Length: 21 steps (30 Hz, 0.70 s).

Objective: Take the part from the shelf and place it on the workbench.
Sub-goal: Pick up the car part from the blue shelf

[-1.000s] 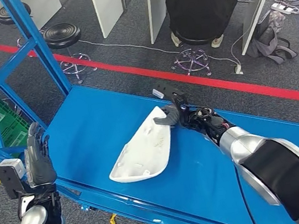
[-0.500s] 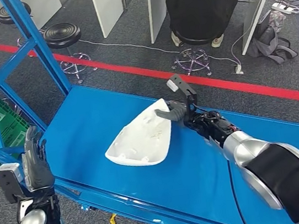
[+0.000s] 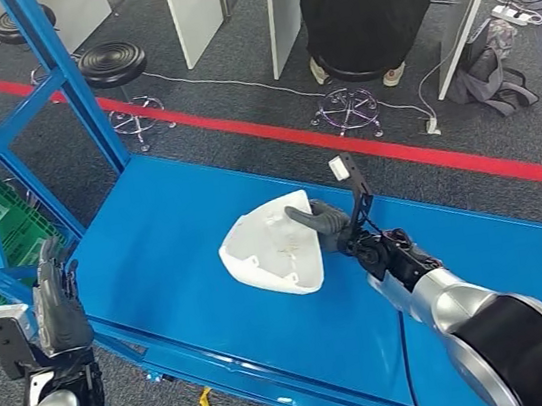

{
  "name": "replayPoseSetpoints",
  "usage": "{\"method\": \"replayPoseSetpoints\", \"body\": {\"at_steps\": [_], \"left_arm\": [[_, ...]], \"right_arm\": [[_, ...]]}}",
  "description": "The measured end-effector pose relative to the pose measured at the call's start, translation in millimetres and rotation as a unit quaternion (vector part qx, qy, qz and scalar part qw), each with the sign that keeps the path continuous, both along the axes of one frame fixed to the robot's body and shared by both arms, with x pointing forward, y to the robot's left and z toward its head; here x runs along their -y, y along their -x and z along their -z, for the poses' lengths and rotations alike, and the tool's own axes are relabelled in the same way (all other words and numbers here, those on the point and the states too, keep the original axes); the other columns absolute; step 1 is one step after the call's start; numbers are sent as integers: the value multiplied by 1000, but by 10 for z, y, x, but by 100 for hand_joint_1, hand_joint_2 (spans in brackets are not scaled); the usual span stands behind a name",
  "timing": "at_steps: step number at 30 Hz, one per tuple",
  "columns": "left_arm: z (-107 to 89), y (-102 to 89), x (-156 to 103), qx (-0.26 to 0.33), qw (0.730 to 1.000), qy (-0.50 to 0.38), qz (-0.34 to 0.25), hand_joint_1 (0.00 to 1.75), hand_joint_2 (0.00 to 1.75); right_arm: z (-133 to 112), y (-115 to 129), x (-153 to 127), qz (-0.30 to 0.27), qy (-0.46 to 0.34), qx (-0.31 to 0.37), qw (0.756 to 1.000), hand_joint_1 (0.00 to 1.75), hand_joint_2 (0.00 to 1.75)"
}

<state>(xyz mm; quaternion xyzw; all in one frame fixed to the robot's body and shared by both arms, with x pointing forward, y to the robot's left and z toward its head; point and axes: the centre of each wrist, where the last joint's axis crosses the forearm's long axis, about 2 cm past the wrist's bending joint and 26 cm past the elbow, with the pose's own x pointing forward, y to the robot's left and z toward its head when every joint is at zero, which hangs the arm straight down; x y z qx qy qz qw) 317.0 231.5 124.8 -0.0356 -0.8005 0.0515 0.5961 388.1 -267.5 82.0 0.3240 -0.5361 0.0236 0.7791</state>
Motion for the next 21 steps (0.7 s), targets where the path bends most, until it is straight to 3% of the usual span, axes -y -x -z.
{"method": "replayPoseSetpoints", "body": {"at_steps": [13,17,21], "left_arm": [[-12,12,-2,5,1000,-2,9,0,0],[-15,11,3,9,1000,-7,20,0,175],[-17,10,8,13,999,-10,28,0,175]], "right_arm": [[65,171,-156,-2,-106,-4,994,175,175],[22,217,-245,-3,-136,1,991,175,175],[-63,235,-333,-17,-160,21,987,175,175]]}}
